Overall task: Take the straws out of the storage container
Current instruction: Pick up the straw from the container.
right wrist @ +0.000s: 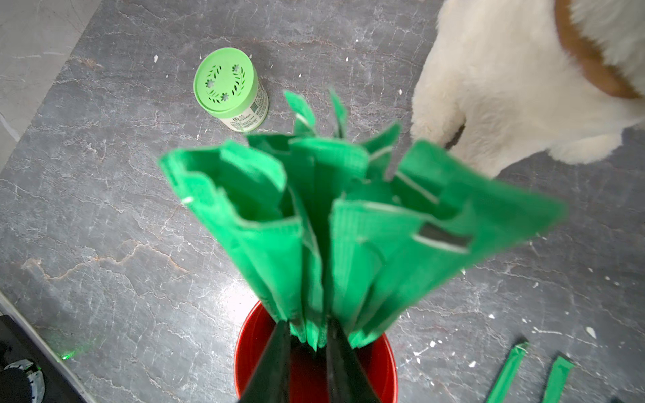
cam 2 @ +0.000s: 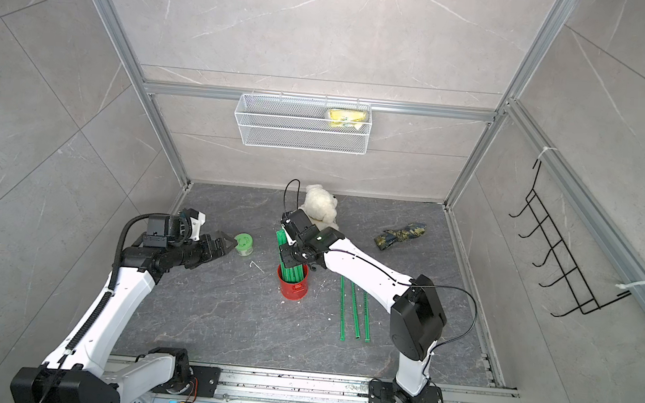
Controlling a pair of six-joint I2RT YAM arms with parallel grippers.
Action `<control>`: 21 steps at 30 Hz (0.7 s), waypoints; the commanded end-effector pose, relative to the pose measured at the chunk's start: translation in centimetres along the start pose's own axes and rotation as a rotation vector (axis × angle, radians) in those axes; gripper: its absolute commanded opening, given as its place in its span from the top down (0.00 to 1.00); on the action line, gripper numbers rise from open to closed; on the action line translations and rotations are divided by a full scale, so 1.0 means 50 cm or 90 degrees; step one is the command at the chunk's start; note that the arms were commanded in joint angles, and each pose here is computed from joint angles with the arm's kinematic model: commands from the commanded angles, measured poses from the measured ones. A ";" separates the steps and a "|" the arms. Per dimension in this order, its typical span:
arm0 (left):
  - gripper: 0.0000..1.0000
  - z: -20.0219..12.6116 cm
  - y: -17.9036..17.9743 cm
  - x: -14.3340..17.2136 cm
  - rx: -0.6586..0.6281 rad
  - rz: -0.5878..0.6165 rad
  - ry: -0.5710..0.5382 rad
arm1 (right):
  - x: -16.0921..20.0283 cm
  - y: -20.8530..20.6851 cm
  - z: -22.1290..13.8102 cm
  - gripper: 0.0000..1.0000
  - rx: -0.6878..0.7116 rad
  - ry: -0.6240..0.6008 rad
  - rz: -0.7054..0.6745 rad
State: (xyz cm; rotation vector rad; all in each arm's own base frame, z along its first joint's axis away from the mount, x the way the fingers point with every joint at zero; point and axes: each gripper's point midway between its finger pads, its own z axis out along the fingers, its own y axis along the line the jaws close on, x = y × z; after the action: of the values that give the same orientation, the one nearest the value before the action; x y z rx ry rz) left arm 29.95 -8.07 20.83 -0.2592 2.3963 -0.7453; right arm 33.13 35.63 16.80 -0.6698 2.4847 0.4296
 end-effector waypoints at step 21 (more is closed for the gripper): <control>0.00 -0.016 -0.025 -0.022 0.019 0.029 -0.015 | -0.006 0.012 0.016 0.81 -0.010 0.009 -0.004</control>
State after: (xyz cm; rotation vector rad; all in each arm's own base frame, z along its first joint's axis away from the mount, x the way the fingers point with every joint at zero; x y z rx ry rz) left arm 29.95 -8.07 20.83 -0.2592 2.3963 -0.7453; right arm 33.28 35.99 16.29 -0.6759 2.4951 0.4327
